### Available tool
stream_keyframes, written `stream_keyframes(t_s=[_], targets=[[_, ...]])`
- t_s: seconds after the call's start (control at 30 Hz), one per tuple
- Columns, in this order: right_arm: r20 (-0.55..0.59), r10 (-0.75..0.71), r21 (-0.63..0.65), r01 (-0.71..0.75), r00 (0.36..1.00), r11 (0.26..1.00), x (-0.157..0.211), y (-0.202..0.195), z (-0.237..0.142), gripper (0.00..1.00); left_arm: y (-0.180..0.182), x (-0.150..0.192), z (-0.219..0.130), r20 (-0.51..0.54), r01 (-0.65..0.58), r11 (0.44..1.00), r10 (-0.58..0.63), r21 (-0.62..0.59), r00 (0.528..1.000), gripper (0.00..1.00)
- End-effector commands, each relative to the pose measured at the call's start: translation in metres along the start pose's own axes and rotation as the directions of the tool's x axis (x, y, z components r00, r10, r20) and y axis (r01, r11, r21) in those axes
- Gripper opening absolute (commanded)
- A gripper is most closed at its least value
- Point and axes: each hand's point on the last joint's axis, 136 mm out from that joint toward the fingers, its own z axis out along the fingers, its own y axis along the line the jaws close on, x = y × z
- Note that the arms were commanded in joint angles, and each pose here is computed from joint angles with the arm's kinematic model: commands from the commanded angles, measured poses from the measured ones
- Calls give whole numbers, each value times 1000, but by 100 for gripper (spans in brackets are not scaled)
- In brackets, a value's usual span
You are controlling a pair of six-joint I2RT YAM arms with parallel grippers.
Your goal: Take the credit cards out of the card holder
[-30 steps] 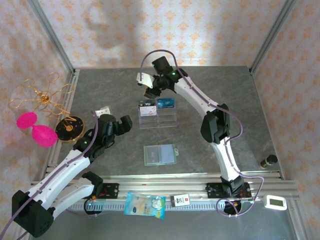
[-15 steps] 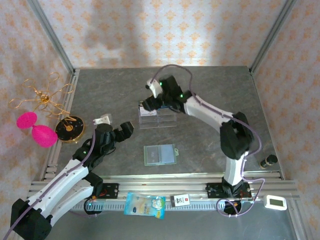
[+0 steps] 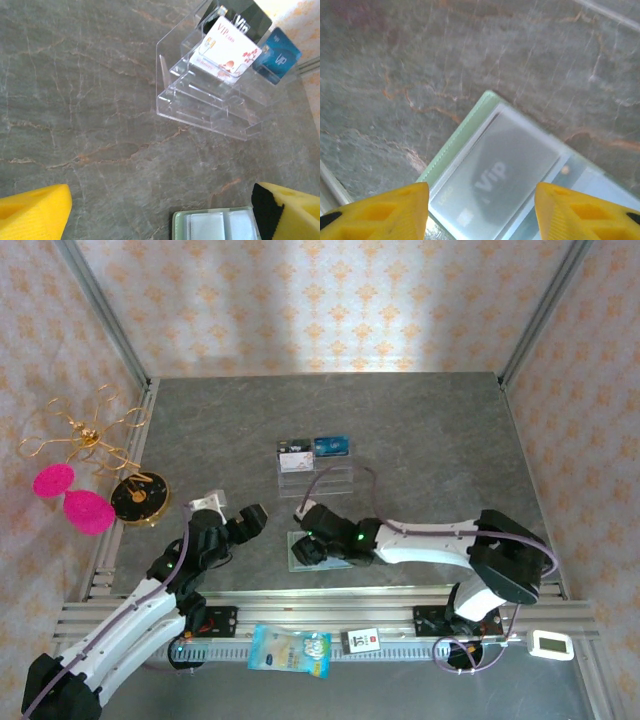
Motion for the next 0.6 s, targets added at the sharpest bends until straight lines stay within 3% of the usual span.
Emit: stream_keyframes(t_s=[0.0, 0.43, 0.5, 0.57], targets=[[19, 9, 131, -11, 1000, 991, -5, -9, 6, 56, -6, -3, 0, 11, 29, 999, -29, 46, 1000, 93], [-82, -42, 198, 58, 996, 978, 13, -9, 34, 51, -7, 4, 4, -11, 29, 998, -29, 64, 1000, 89], [-101, -40, 207, 60, 994, 976, 20, -12, 38, 47, -7, 5, 5, -19, 25, 998, -24, 66, 1000, 87], [-115, -35, 218, 59, 993, 974, 24, -14, 41, 36, -8, 7, 6, -28, 22, 997, -20, 71, 999, 84]])
